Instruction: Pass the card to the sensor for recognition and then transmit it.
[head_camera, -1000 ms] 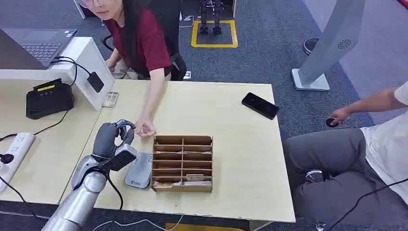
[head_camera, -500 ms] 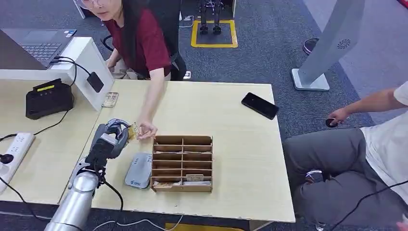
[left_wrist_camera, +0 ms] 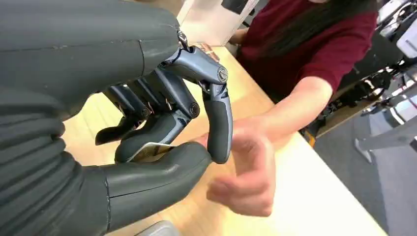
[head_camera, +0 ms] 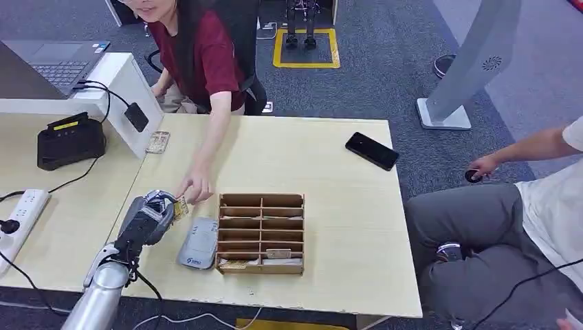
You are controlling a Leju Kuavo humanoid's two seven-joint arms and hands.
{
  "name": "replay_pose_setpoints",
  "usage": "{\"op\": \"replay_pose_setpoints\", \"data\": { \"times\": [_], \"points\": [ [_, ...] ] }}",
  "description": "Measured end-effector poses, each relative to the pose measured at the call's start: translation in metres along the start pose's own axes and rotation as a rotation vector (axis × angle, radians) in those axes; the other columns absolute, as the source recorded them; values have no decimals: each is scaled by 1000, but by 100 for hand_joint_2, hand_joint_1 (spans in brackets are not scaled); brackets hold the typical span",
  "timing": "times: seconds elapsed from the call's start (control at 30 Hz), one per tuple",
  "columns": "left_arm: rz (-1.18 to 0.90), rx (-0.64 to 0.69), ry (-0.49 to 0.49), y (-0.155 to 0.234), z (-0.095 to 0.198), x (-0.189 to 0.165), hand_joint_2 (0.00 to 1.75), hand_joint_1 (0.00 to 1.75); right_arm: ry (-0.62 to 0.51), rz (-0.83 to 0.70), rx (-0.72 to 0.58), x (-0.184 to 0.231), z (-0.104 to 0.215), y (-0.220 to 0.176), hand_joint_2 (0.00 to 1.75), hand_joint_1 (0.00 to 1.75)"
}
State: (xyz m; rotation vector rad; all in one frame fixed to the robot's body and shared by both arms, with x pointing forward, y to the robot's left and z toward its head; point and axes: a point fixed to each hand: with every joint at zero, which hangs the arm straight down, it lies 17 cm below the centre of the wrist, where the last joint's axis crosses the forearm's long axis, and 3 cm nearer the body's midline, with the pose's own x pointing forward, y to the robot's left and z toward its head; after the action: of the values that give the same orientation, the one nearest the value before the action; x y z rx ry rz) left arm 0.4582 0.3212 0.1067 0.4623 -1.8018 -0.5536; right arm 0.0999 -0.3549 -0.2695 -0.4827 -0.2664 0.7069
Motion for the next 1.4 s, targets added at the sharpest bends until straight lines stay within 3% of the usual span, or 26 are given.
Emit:
{"op": "replay_pose_setpoints", "data": {
  "times": [0.43,0.93,1.23,1.27,1.4],
  "points": [
    [-28,-42,54,-14,16,-22,175,175,-4,8,-5,1,0,0,175,0],
    [-22,-17,32,-13,13,-15,175,175,-3,5,-7,1,0,0,175,0],
    [-53,123,-82,16,1,20,175,175,-3,9,-9,1,0,0,175,0],
    [-67,149,-104,22,-1,27,175,0,-3,11,-9,1,0,0,175,0],
    [-122,274,-235,47,-7,74,175,0,-9,27,-8,2,0,0,175,0]
  ]
}}
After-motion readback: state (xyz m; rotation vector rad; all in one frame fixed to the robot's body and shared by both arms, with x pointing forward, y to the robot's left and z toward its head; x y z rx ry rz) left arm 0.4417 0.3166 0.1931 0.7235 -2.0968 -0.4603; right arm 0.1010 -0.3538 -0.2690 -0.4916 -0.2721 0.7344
